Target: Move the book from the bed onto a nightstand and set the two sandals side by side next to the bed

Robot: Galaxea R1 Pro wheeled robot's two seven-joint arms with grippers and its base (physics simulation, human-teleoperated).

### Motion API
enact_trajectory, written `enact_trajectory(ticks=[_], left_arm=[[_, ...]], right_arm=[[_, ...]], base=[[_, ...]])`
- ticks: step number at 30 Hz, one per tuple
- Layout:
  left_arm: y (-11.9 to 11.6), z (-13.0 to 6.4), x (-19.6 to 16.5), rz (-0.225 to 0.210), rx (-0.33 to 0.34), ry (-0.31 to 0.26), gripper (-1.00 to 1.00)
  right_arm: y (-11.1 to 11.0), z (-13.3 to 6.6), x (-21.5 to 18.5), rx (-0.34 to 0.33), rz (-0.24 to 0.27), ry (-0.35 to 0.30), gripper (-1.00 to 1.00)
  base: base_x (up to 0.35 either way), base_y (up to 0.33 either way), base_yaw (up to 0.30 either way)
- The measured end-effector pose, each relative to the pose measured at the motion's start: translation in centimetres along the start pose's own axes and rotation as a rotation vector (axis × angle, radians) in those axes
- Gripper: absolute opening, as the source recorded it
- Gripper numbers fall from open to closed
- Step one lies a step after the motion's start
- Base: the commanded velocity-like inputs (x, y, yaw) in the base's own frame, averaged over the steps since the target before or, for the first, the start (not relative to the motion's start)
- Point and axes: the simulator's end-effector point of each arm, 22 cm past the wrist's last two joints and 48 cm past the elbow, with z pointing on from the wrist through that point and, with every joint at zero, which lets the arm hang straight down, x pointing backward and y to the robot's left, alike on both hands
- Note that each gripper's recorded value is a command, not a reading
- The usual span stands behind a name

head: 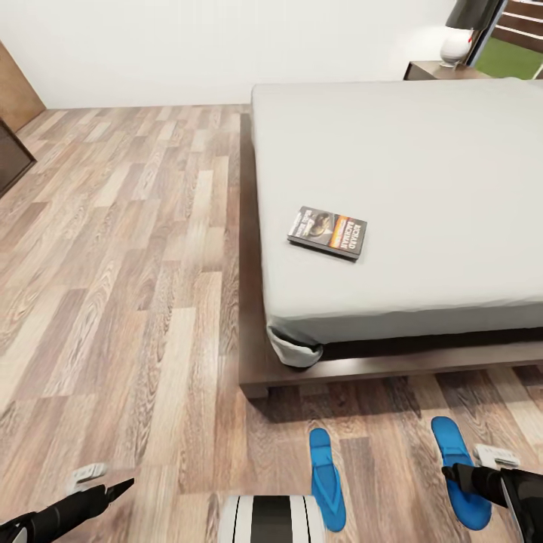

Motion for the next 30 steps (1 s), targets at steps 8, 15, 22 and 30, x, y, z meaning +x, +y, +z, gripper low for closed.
enact_trajectory(ticks=[8,15,22,30], left_arm=[[0.00,0.00,0.00,0.001,0.000,0.000,1.00],[0.00,0.00,0.00,0.000,0.000,0.000,1.00],[0.00,0.00,0.00,0.001,0.000,0.000,1.00],[-0.01,0.01,0.00,0.000,0.000,0.000,1.00]], right_arm=[[0.04,0.02,0.04,-0.001,0.000,0.001,-1.00],[0.04,0.02,0.04,0.000,-0.001,0.001,-1.00],[0.04,0.02,0.06,0.000,-0.002,0.002,-1.00],[0.02,0.01,0.05,0.000,-0.001,0.002,-1.00]], base=[[0.000,0.280,0.000],[0.000,0.280,0.000],[0.000,0.280,0.000],[0.030,0.177,0.000]])
